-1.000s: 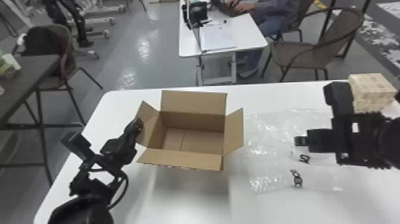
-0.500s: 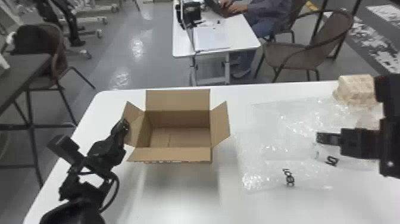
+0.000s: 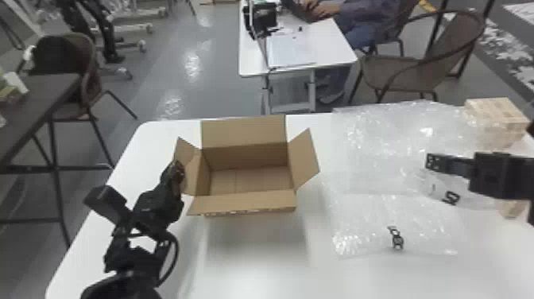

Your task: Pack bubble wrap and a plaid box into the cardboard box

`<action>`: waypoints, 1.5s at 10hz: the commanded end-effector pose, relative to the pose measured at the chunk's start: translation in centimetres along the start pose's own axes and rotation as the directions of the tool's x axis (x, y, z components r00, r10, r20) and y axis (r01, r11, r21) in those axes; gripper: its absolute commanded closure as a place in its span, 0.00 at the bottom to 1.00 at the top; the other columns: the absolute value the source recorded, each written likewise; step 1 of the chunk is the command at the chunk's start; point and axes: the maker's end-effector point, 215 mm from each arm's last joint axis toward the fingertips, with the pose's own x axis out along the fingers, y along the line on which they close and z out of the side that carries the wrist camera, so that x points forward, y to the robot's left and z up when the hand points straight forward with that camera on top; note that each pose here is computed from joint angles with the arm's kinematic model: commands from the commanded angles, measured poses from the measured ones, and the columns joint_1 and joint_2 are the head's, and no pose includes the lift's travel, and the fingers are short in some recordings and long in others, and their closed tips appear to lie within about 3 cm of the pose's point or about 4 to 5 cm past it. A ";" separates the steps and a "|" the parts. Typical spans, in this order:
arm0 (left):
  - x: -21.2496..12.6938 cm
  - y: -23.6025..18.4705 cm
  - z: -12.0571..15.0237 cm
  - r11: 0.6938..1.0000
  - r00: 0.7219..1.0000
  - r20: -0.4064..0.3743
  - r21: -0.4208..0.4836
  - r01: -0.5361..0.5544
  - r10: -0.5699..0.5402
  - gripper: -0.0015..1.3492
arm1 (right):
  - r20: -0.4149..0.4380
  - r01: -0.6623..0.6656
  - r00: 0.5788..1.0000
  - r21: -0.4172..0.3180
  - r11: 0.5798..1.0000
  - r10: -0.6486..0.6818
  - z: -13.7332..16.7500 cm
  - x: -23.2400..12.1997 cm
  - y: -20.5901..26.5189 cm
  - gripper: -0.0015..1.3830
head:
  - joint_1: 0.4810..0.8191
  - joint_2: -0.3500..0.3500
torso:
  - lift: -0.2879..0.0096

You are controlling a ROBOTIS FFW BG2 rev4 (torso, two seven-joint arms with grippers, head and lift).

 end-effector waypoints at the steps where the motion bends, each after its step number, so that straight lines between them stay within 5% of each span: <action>1: -0.4 -0.9 0.3 1.000 0.999 0.032 0.005 -0.004 0.004 0.90 | 0.035 -0.067 0.997 0.004 0.998 0.067 1.0 1.9 1.9 0.75 | 0.63 0.71 | 0.60; 8: -0.4 -2.9 0.0 1.000 0.999 0.054 -0.020 -0.001 0.002 0.90 | -0.034 -0.453 0.891 -0.029 0.891 0.452 -0.4 14.1 16.2 0.75 | 0.63 0.94 | 0.60; 11: -0.3 -3.5 -0.1 1.000 0.998 0.056 -0.029 0.006 -0.004 0.90 | -0.053 -0.479 0.877 -0.051 0.876 0.477 -0.1 15.5 18.6 0.75 | 0.63 0.98 | 0.60; 15: 0.0 -4.0 0.2 0.999 0.998 0.069 -0.044 0.011 -0.008 0.90 | -0.169 -0.414 0.898 -0.016 0.910 0.406 -5.6 18.8 16.6 0.75 | 0.63 1.00 | 0.60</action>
